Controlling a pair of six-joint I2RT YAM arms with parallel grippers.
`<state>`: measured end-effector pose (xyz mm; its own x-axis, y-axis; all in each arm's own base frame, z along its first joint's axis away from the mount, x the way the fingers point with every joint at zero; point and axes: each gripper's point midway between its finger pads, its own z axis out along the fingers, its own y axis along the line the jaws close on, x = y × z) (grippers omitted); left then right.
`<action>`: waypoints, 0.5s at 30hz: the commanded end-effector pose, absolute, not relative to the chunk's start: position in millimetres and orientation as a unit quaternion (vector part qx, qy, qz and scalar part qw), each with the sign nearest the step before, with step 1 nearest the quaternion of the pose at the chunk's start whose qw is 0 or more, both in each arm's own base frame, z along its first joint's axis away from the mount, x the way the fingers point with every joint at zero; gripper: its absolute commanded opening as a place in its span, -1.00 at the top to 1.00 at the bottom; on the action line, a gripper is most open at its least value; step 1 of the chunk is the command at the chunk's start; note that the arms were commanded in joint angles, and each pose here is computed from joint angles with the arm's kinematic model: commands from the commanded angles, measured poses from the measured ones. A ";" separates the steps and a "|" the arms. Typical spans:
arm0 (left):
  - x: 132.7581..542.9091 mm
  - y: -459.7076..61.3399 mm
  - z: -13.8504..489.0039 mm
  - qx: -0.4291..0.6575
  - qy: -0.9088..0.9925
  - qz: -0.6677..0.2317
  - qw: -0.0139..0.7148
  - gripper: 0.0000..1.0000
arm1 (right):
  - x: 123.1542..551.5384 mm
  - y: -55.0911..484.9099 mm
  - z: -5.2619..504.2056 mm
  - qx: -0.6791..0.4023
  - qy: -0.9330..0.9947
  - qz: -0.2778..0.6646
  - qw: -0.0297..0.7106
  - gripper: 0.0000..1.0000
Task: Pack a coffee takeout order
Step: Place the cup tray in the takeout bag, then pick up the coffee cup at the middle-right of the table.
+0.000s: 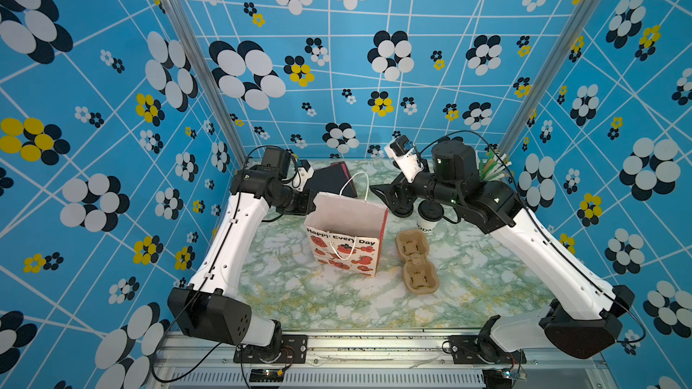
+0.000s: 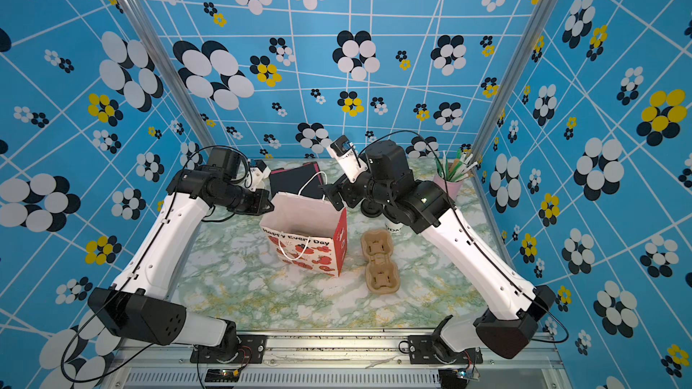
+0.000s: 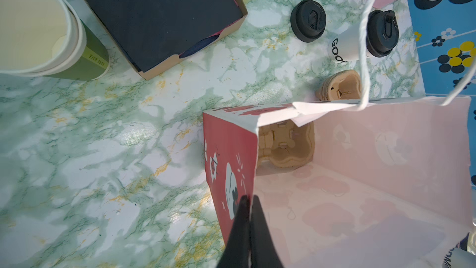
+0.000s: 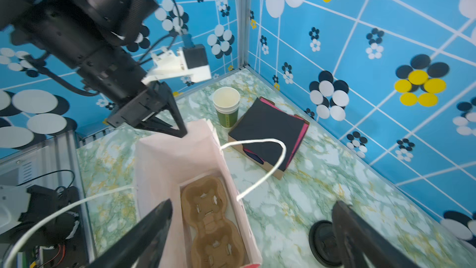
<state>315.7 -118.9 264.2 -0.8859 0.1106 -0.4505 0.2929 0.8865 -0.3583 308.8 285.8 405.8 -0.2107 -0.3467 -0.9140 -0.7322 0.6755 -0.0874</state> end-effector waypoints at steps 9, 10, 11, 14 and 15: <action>312.3 -115.4 270.4 0.100 0.947 -0.210 0.222 0.52 | 337.5 197.3 336.8 -0.247 0.862 0.066 0.438 -0.98; 312.7 -114.8 271.3 0.099 0.947 -0.209 0.223 0.48 | 339.8 191.5 331.8 -0.241 0.868 0.056 0.431 -0.98; 312.9 -114.2 272.8 0.099 0.946 -0.208 0.227 0.43 | 343.0 184.7 326.2 -0.232 0.875 0.045 0.422 -0.98; 313.9 -112.5 277.4 0.098 0.945 -0.204 0.238 0.31 | 352.0 165.9 307.2 -0.208 0.896 0.017 0.391 -0.98; 314.4 -112.3 279.0 0.098 0.944 -0.204 0.242 0.26 | 355.4 159.5 301.0 -0.199 0.903 0.008 0.381 -0.98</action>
<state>316.3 -117.0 266.0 -0.8830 0.1028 -0.4581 0.2856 0.8921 -0.3502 350.9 180.8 328.4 -0.5311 -0.3576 -0.7682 -0.4382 0.8919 -0.1122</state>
